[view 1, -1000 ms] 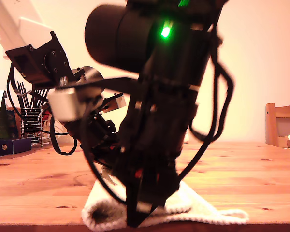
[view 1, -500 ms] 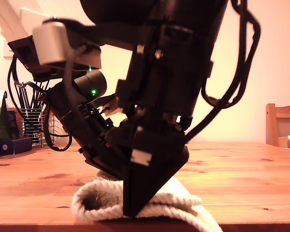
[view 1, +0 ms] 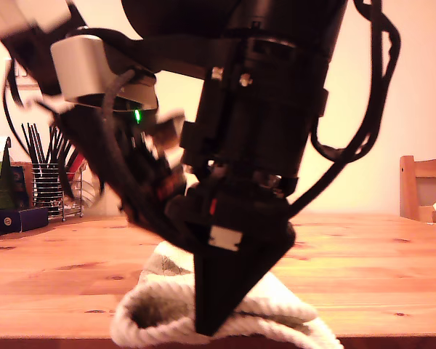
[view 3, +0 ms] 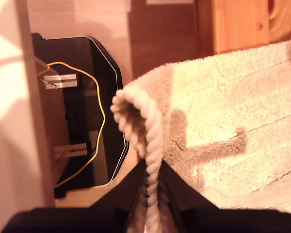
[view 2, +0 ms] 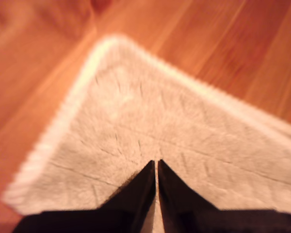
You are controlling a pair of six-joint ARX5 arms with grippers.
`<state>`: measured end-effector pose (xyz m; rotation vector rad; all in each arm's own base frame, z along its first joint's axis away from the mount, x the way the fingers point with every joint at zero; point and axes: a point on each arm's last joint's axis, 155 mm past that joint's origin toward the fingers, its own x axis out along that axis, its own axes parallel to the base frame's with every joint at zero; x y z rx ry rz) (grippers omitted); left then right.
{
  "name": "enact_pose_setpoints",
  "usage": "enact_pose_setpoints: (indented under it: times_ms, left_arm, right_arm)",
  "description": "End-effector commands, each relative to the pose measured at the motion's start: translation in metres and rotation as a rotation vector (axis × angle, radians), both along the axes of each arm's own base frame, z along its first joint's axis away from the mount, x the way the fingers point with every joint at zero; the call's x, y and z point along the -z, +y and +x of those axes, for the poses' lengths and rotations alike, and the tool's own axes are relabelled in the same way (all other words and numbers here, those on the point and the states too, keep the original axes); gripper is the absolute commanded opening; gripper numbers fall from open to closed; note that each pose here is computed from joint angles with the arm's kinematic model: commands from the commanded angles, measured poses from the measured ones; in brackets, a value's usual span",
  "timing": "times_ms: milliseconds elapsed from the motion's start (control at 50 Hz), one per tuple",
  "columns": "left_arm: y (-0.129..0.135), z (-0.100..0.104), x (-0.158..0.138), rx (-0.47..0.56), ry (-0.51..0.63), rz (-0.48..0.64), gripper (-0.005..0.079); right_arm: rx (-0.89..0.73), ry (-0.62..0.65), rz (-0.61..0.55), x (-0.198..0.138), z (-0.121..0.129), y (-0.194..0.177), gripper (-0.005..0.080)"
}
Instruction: Fold the tea towel in front of you. After folding it, place it to the left side.
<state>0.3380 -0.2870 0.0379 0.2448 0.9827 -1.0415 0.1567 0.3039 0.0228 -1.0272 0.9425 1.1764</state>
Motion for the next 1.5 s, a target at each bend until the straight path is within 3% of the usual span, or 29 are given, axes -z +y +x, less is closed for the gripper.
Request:
enact_pose_setpoints:
  times_ms: [0, 300, 480, 760, 940, 1260, 1480]
  left_arm:
    - [0.004, -0.007, -0.001, -0.001, 0.012, 0.007, -0.0024]
    - [0.036, 0.015, -0.033, -0.107, -0.106, 0.083, -0.0024]
    - [0.055, 0.029, -0.060, -0.174, -0.163, 0.064, -0.0024]
    - [0.062, 0.027, -0.072, -0.192, -0.164, 0.047, -0.0024]
    - [0.054, 0.018, -0.073, -0.167, -0.134, 0.024, -0.0024]
    - [0.048, 0.011, -0.073, -0.144, -0.118, 0.014, -0.0024]
    - [0.045, 0.008, -0.074, -0.134, -0.107, -0.002, -0.0024]
  right_arm:
    - [0.003, 0.021, -0.023, 0.007, -0.008, -0.008, -0.0013]
    - [-0.004, 0.053, -0.069, 0.006, -0.021, -0.020, -0.0013]
    - [0.000, 0.033, -0.013, -0.015, -0.024, -0.016, -0.0013]
    - [0.008, 0.033, -0.022, -0.026, -0.026, -0.028, -0.0013]
    - [0.051, 0.023, -0.003, -0.032, -0.010, -0.029, -0.0013]
    - [0.121, -0.075, 0.104, -0.075, 0.052, -0.018, -0.0013]
    - [0.142, -0.107, 0.103, -0.070, 0.083, -0.022, -0.0013]
